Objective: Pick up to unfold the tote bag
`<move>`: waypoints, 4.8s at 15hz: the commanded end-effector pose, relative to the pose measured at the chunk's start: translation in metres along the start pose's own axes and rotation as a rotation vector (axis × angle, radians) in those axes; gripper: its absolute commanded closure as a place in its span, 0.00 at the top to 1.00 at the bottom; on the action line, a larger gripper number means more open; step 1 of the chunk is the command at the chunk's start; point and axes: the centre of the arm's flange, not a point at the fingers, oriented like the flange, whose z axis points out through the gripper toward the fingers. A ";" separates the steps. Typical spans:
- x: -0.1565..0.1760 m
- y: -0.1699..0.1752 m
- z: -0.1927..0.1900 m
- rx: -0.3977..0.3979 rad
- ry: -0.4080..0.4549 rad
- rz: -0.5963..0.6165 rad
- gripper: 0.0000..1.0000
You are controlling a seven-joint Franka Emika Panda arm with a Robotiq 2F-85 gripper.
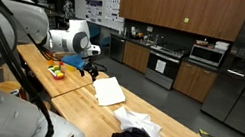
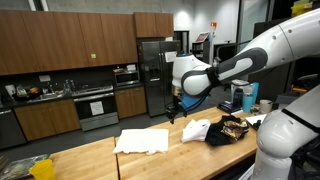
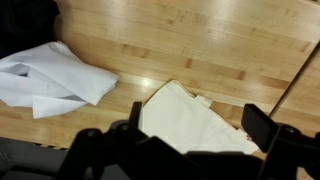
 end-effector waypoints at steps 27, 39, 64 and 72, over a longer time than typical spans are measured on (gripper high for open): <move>0.000 0.000 0.000 0.000 0.000 0.000 1.00; 0.000 0.000 0.000 0.000 0.000 0.000 1.00; 0.086 0.064 0.002 0.255 -0.149 -0.151 1.00; 0.149 0.111 0.064 0.425 -0.382 -0.260 1.00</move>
